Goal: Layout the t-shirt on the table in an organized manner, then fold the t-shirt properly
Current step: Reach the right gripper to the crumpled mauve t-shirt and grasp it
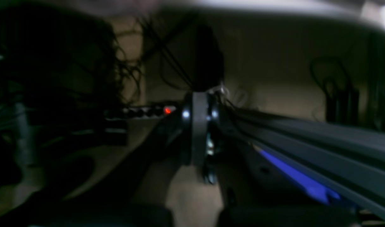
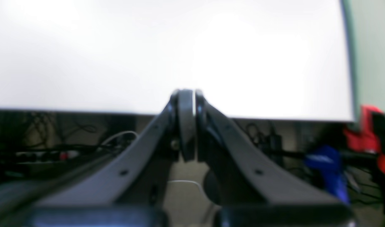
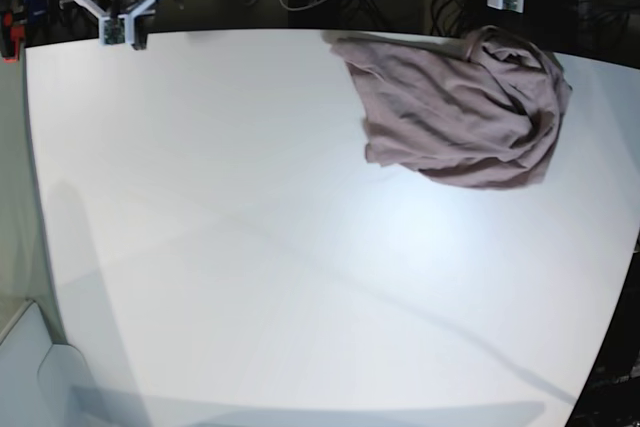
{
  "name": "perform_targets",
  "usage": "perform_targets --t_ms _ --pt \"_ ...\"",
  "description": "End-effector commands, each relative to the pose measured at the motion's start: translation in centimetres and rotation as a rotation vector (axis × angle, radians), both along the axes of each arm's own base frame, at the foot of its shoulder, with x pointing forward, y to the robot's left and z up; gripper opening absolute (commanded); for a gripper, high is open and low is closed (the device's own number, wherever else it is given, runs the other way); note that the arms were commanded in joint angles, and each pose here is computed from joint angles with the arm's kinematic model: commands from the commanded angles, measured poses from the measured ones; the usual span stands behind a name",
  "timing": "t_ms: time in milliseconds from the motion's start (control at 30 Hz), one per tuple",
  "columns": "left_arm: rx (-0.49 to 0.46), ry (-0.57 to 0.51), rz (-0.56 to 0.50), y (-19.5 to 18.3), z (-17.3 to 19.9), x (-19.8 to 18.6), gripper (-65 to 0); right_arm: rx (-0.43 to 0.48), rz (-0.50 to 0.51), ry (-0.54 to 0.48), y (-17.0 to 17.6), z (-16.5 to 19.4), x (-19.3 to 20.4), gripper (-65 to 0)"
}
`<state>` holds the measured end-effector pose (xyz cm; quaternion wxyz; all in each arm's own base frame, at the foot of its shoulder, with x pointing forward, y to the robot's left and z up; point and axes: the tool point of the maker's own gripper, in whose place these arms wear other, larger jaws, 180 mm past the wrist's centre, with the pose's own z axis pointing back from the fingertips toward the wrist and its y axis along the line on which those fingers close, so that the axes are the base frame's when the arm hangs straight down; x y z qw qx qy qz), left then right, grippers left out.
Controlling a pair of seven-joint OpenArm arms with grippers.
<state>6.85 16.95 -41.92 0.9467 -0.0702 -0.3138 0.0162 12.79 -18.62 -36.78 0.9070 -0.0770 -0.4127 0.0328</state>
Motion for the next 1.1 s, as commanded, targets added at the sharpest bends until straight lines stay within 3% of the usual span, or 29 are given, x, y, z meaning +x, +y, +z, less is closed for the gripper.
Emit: perform_targets --t_ms 0,100,300,467,600,733,867,1067 --pt "0.012 -0.030 0.018 0.6 1.1 0.4 -64.8 -0.009 0.008 -0.047 -0.1 1.1 0.7 -65.0" --pt "0.050 -0.080 0.069 2.5 2.6 1.4 -64.8 0.025 0.036 -0.090 1.5 1.5 2.4 -65.0" --pt "0.092 -0.105 0.107 4.6 3.3 2.0 -64.8 0.169 0.168 -0.173 8.7 2.7 5.4 -65.0" --pt "0.093 -0.097 0.108 4.6 3.3 1.6 -64.8 0.328 0.360 -0.205 17.8 4.7 6.9 -65.0" --pt "0.093 -0.093 0.108 4.6 3.3 1.4 -64.8 0.464 0.538 -0.166 26.3 7.1 6.1 -65.0" --pt "0.101 -0.078 0.143 5.1 3.3 0.6 -64.8 0.537 0.678 -0.143 32.2 9.9 5.3 -55.9" --pt "0.119 -0.084 0.199 6.2 3.4 0.4 -64.8 0.532 0.708 -0.168 33.4 11.2 6.7 -47.5" --pt "0.135 -0.097 0.200 6.9 3.8 0.7 -64.8 0.508 0.726 -0.203 33.9 11.8 8.3 -46.5"
